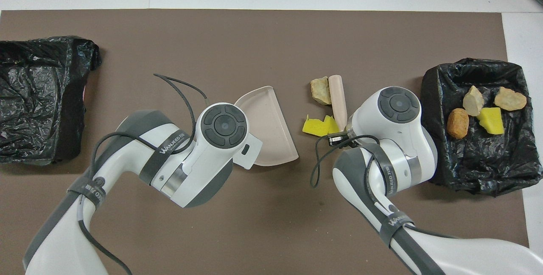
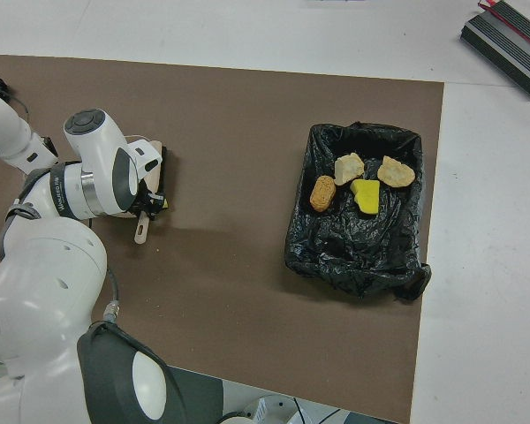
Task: Sweep and dump trash in bin
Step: 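Push the trash into the dustpan with the right gripper's brush, then lift the dustpan with the left gripper while the right gripper draws the brush back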
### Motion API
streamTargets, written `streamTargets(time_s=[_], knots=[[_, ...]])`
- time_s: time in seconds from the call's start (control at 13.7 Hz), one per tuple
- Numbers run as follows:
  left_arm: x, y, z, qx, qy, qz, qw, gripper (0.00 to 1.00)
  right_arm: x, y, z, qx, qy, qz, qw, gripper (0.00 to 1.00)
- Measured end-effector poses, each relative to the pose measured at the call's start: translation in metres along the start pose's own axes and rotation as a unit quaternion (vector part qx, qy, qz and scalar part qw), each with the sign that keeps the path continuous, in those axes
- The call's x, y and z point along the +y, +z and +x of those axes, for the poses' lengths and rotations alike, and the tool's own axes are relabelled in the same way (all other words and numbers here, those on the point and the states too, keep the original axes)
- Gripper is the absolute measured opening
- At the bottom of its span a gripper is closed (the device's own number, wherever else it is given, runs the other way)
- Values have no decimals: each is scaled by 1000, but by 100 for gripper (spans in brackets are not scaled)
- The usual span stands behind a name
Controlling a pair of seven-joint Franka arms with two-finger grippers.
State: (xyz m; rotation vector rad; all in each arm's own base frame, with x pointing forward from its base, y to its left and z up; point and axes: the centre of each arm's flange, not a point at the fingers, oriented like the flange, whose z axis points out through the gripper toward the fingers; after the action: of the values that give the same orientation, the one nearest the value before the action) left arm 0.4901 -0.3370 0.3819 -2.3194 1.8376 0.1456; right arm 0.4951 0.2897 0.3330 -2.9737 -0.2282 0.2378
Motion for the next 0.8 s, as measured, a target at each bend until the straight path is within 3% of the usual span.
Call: streamTargets(time_s=[0.44, 0.8], knots=[[-1, 1, -1, 1, -1, 0, 1000, 31, -39, -7, -15, -9, -3, 47, 999, 26], [-20, 7, -15, 14, 13, 8, 1000, 31, -15, -71, -35, -34, 7, 47, 998, 26]])
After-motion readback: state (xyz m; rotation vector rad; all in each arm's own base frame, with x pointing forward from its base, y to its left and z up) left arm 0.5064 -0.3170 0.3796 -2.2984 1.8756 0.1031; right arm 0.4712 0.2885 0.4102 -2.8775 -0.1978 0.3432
